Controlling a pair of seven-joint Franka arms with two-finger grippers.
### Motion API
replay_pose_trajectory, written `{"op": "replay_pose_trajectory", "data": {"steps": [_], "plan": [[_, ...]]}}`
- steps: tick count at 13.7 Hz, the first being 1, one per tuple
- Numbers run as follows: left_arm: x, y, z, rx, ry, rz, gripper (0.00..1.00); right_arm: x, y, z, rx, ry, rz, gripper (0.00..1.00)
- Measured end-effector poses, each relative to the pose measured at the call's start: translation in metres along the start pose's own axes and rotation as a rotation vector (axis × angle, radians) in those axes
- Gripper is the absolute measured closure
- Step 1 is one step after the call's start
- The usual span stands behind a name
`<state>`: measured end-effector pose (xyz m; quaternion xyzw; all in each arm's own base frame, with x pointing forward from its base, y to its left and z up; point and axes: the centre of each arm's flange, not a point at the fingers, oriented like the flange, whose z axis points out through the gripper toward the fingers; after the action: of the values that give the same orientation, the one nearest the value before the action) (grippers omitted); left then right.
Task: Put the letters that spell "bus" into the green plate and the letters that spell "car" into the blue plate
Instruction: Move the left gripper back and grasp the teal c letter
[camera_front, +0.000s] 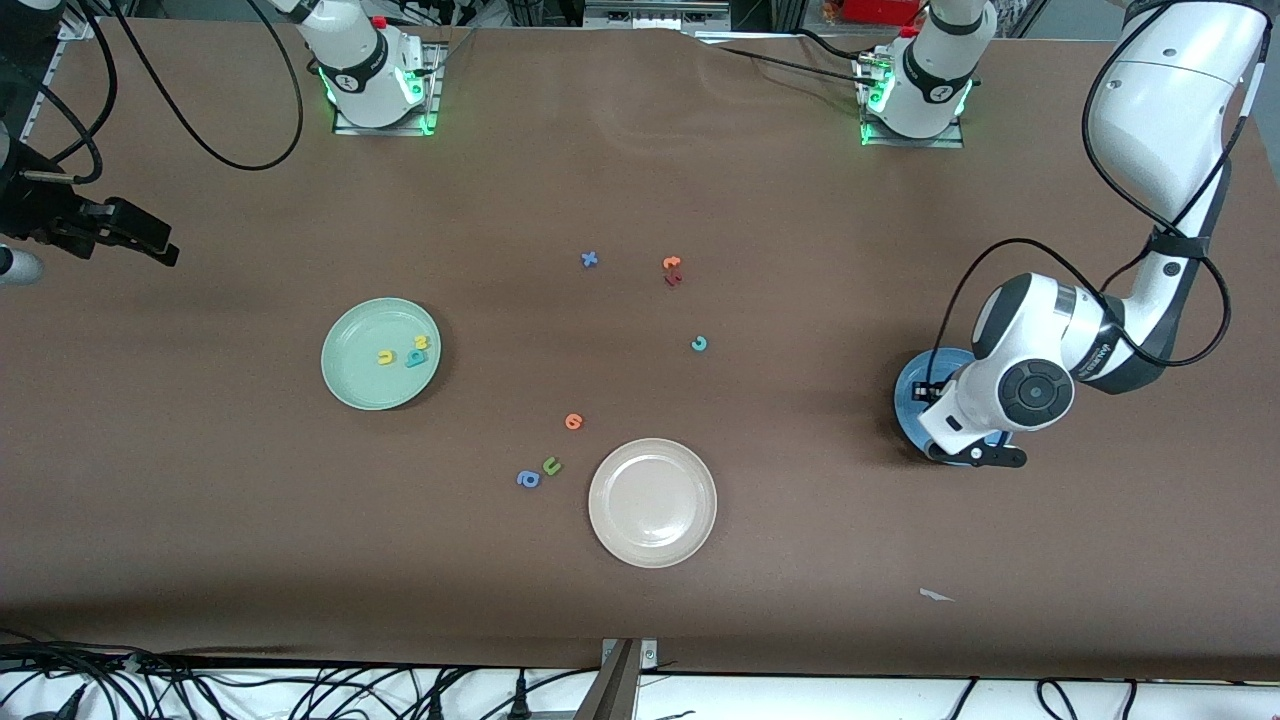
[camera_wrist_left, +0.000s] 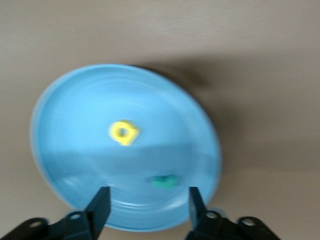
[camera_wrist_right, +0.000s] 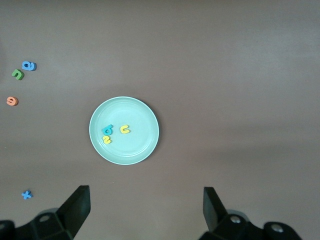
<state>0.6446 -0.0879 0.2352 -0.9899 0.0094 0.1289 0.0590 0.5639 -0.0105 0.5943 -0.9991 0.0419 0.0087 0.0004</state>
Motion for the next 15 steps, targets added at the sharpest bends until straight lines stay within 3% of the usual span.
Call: {"op": "replay_pose_trajectory", "data": {"steps": [2,3,9,11,15], "plan": [[-0.008,0.055,-0.011,-0.084,0.045,-0.101,0.03,0.001,0.0,0.001,0.003,-0.001,0.001,0.0],[-0.017,0.089,-0.015,-0.116,0.063,-0.16,0.0,0.001,0.0,0.001,0.003,-0.002,0.001,0.0],[-0.098,0.284,-0.003,-0.26,0.103,-0.476,0.0,0.001,0.0,0.002,0.005,-0.004,0.001,0.0],[-0.114,0.314,0.008,-0.272,0.104,-0.529,0.0,0.001,0.0,0.003,0.006,-0.004,0.001,0.0],[-0.111,0.319,0.032,-0.249,0.146,-0.581,0.0,0.001,0.0,0.003,0.006,-0.005,0.001,0.0]]}}
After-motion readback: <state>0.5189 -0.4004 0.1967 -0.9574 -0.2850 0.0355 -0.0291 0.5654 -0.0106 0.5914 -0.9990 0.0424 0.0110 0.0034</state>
